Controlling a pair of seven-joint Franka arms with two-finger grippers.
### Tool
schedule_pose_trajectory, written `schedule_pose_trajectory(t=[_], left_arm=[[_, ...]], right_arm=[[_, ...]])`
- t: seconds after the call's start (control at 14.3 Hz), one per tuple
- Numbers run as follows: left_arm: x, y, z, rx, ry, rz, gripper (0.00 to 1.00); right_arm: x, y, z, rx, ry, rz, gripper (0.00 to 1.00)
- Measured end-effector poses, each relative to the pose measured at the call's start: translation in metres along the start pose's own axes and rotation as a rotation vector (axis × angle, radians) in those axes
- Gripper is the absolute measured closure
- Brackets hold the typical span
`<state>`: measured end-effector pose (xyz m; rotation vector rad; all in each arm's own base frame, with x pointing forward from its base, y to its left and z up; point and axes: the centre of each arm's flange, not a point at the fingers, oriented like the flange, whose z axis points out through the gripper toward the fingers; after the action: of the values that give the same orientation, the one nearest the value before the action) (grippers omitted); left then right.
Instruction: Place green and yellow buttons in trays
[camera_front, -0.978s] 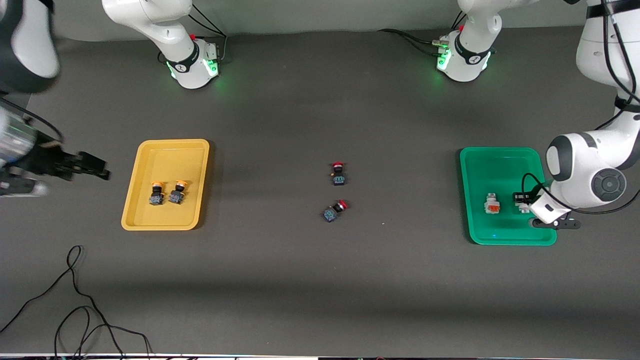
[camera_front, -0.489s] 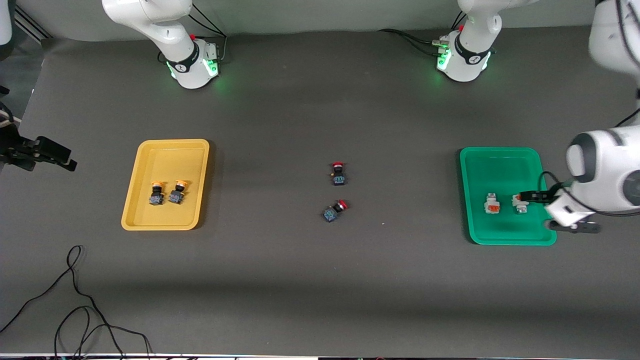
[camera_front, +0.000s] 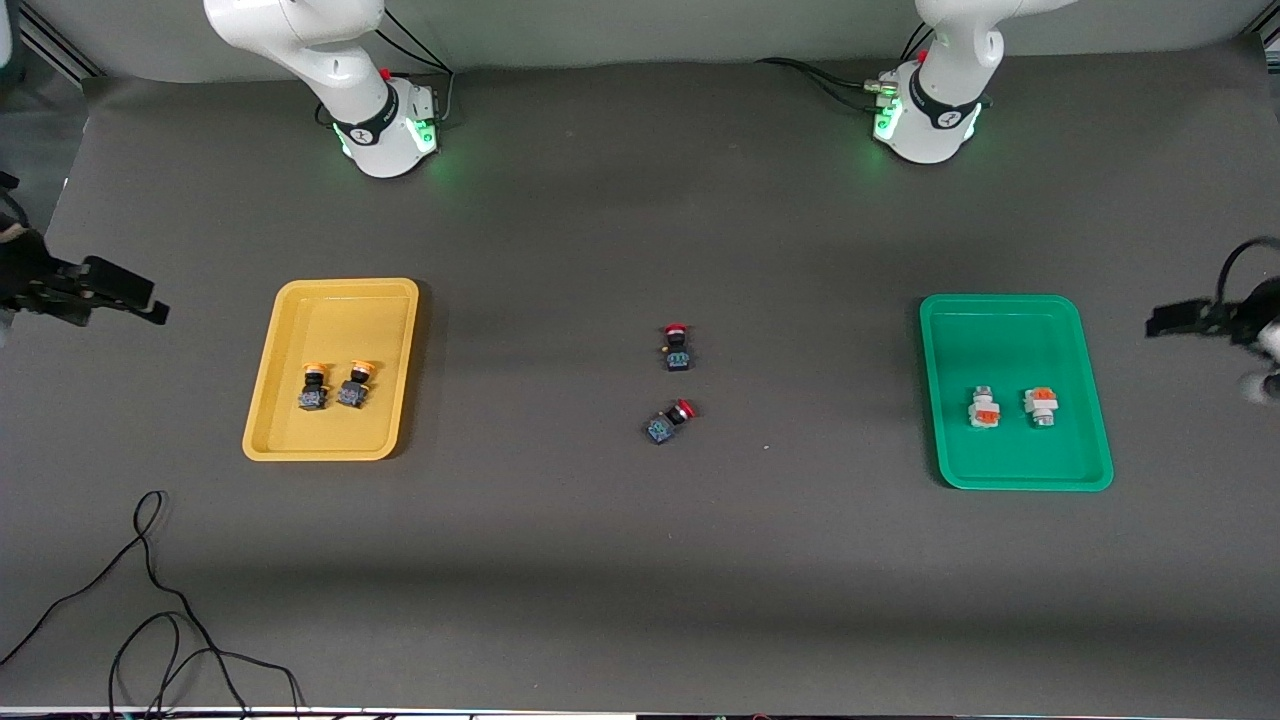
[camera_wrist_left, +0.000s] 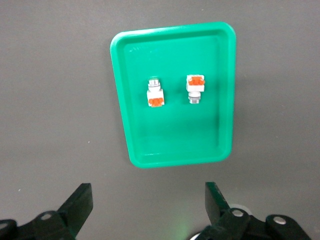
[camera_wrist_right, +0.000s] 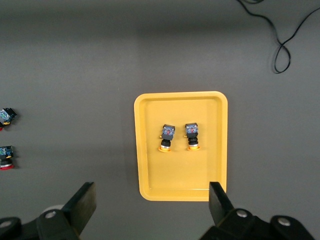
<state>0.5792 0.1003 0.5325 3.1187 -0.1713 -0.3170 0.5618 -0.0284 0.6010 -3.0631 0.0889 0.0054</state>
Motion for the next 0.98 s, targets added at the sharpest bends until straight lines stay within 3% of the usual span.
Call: schedule_pose_trajectory(t=[0.28,0.63,0.98], left_arm=[[-0.030,0.053,-0.050,-0.011,0.048,0.027,0.00],[-0.034,0.147,-0.066,0.015,0.063,0.021,0.00],[-0.035,0.150,-0.066,0.015,0.061,0.014,0.00]], right_arm=[[-0.022,0.000,0.005,0.015,0.030,-0.006,0.00],[-0.030,-0.016,-0.009,0.018,0.054,-0.025,0.00],[-0.020,-0.019,-0.028,-0.005,0.018,-0.027,0.00]])
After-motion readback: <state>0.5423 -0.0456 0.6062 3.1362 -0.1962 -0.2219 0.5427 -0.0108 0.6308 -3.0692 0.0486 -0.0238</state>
